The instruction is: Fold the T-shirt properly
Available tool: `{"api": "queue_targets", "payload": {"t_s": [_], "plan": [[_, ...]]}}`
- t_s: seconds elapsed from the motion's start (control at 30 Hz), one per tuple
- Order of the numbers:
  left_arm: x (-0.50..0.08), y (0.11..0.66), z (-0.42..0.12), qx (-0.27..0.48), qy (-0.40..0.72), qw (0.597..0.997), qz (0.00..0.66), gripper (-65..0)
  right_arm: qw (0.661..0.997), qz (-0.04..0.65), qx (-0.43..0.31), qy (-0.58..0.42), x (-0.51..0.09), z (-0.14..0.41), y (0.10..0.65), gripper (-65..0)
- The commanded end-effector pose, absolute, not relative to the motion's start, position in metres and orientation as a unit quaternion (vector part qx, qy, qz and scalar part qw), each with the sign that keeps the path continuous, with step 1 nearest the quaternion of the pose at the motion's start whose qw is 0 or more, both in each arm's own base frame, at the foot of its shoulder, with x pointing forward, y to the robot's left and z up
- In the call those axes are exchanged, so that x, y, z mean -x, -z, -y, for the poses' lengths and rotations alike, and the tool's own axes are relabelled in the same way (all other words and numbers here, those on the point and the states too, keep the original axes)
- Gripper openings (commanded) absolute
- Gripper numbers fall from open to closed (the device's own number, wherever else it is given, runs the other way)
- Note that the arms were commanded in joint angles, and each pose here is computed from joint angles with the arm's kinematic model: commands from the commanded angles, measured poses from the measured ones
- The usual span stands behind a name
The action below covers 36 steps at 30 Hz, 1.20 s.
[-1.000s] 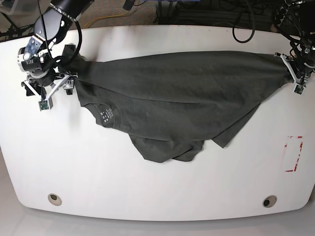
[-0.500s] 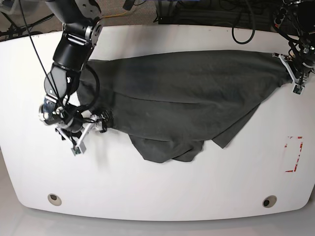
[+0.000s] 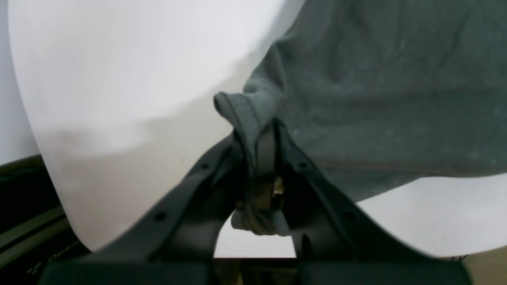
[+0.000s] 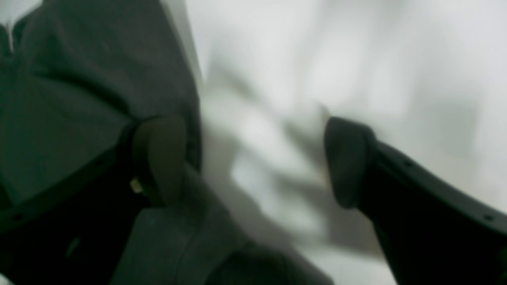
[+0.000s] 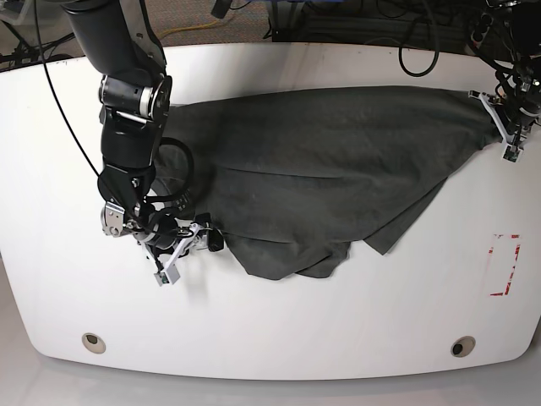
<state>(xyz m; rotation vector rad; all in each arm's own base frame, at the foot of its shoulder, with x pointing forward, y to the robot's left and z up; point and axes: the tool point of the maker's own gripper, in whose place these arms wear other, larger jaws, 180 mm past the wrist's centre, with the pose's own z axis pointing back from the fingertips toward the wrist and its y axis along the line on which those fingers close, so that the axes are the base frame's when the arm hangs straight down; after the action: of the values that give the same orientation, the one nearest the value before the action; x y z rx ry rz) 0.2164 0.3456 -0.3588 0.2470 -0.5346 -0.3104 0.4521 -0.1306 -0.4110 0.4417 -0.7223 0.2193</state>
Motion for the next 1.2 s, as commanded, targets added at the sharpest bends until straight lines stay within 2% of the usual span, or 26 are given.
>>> {"api": "queue_targets", "payload": {"t_s": [0.0,0.47,0.5,0.7,1.17], "plan": [[-0.223,0.348,-0.35,-0.132,0.156,0.939,0.278,-64.3,0.896,0.371,-0.216,-0.111,-0.468,0.124,0.398,-12.5],[-0.225,0.358,-0.332,-0.113,0.179,0.94,0.269,-64.3,0.893,0.349,-0.257,-0.125,-0.458,0.07,0.406,-12.8],[-0.225,0.359,-0.331,-0.112,0.18,0.94,0.268,-64.3,0.892,0.349,-0.258,-0.125,-0.458,0.068,0.406,-13.6],[-0.228,0.358,-0.33,-0.112,0.181,0.939,0.272,-64.3,0.891,0.344,-0.267,-0.129,-0.456,0.056,0.407,-29.3],[-0.235,0.353,-0.331,-0.115,0.181,0.936,0.28,-64.3,0.884,0.345,-0.286,-0.133,-0.454,0.032,0.404,-31.2]]}}
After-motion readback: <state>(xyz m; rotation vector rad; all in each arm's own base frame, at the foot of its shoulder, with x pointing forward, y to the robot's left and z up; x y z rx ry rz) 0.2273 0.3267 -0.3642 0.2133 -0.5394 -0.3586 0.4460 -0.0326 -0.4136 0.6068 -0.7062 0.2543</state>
